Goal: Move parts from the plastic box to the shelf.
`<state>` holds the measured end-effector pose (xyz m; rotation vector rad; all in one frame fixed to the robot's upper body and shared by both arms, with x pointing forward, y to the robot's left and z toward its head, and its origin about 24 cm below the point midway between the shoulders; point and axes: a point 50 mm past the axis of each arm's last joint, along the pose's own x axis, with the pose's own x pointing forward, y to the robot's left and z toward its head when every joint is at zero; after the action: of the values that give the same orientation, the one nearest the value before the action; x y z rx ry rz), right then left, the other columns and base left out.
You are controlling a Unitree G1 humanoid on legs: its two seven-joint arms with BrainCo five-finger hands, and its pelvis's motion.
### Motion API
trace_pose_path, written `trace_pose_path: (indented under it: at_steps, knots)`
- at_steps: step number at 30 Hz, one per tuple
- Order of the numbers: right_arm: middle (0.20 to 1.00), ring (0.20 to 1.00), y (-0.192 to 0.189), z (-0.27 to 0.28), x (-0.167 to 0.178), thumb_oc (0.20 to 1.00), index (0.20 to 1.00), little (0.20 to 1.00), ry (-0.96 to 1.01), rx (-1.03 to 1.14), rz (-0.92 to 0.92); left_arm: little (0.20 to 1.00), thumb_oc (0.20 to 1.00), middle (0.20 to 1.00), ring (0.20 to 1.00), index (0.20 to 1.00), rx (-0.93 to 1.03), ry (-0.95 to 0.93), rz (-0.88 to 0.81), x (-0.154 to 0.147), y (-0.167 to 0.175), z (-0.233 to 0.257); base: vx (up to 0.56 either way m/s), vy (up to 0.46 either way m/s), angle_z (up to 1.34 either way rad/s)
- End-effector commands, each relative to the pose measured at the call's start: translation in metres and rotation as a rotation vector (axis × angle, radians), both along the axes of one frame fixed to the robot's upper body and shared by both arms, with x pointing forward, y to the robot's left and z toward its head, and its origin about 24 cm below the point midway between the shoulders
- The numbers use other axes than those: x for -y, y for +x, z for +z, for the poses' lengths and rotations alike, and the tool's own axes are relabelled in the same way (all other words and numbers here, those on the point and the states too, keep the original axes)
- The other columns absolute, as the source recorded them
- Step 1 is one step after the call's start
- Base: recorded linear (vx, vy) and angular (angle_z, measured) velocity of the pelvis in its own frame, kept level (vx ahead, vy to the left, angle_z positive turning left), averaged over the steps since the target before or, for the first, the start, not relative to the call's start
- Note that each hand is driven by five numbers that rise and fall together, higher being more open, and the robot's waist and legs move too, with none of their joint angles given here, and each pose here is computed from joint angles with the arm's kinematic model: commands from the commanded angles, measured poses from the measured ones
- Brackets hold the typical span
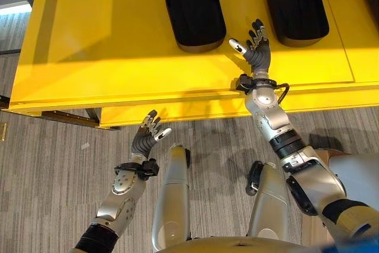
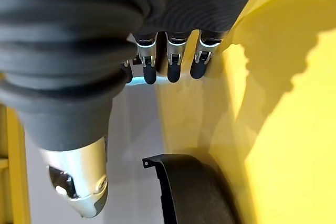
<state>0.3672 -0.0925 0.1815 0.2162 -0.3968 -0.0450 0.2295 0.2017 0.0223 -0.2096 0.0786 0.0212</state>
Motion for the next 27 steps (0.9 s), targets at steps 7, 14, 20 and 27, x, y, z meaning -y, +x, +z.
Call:
trace_pose_path:
  at_steps: [7,14,20,27]
  knots:
    - [1.000,1.000,0.009,0.022,-0.022,1.000,1.000,1.000,0.007,0.055,0.039,1.000,1.000,1.000,1.000,1.000,0.063,0.016,-0.012,0.000,-0.003,0.010,0.00,0.000,0.00]
    - [1.000,1.000,0.017,0.035,-0.028,1.000,1.000,1.000,-0.016,0.052,0.030,1.000,1.000,1.000,1.000,1.000,0.062,0.018,-0.022,0.000,-0.004,0.009,0.00,0.000,0.00]
    - [1.000,1.000,0.022,0.042,-0.031,1.000,1.000,1.000,-0.035,0.047,0.017,1.000,1.000,1.000,1.000,1.000,0.062,0.016,-0.028,0.000,-0.005,0.010,0.00,0.000,0.00]
    - [1.000,1.000,0.026,0.043,-0.036,1.000,1.000,1.000,-0.053,0.028,0.020,1.000,1.000,1.000,1.000,1.000,0.065,0.014,-0.035,0.001,-0.004,0.011,0.00,0.000,0.00]
